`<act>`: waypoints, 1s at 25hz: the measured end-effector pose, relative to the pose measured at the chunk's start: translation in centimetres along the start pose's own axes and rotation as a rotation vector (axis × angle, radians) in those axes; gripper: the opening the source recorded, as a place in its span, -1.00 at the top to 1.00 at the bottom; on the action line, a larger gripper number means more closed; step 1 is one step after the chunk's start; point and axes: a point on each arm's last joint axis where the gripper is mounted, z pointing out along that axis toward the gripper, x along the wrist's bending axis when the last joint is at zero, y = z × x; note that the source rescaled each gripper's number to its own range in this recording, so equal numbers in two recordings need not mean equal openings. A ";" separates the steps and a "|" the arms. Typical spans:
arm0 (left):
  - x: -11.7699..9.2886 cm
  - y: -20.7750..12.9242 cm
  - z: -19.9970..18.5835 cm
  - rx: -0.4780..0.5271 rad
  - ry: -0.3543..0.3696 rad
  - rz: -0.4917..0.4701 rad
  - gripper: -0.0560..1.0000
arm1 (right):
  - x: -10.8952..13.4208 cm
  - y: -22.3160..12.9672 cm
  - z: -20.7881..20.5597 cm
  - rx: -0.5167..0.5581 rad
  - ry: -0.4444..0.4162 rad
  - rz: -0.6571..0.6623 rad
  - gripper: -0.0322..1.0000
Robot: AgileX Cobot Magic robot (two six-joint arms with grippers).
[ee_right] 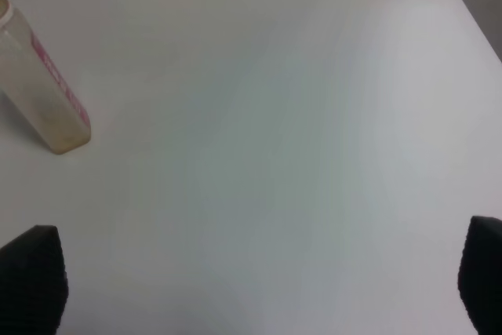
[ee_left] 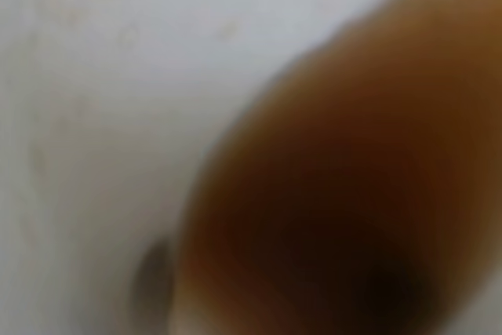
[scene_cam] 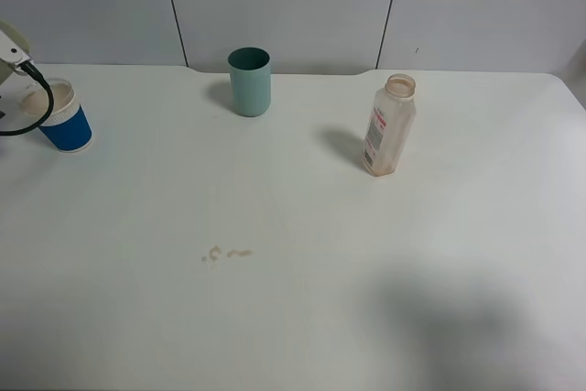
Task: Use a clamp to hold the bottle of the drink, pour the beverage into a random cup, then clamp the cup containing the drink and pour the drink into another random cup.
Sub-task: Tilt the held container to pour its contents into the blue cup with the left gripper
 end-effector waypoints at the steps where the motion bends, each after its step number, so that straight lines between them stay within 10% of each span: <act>1: 0.0 -0.1 0.0 0.008 0.001 0.012 0.88 | 0.0 0.0 0.0 0.000 0.000 0.000 -1.00; 25: 0.1 -0.3 0.0 0.038 0.014 0.184 0.88 | 0.0 0.0 0.0 0.000 0.000 0.000 -1.00</act>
